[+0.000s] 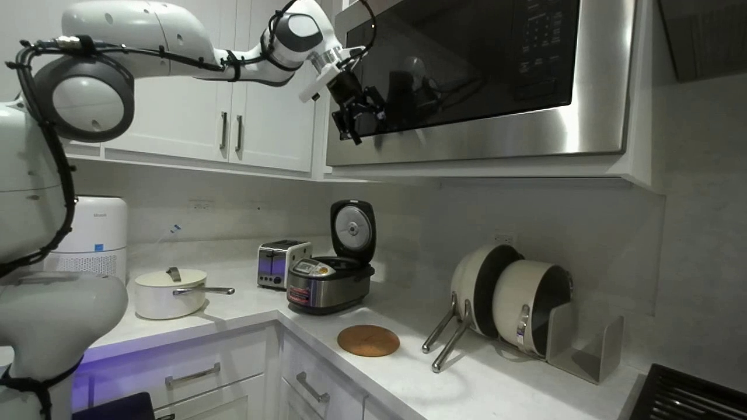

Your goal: Close the microwave door

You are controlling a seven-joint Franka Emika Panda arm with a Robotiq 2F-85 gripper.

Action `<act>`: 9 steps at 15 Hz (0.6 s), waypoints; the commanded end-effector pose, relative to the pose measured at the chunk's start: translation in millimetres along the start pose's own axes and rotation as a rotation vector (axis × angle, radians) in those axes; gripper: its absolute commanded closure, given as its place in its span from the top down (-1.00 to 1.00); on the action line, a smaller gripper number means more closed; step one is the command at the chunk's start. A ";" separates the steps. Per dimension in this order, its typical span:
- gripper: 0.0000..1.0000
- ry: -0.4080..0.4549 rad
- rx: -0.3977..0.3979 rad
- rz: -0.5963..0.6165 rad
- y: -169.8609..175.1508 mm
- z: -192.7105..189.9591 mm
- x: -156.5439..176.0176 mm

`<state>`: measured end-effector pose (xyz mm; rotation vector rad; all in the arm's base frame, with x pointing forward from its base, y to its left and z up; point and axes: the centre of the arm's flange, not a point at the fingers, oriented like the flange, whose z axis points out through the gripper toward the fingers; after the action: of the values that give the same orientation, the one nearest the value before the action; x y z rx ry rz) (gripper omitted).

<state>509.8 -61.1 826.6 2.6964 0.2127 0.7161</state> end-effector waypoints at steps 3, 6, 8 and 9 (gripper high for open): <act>1.00 -0.108 0.096 0.109 -57.3 -33.2 -25.0; 1.00 -0.163 0.166 0.193 -66.6 -35.8 -38.2; 1.00 -0.154 0.135 0.165 -62.4 -36.1 -23.5; 1.00 -0.155 0.142 0.172 -61.7 -36.8 -24.9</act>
<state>466.2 1.1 822.9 2.9167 -0.0069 0.5542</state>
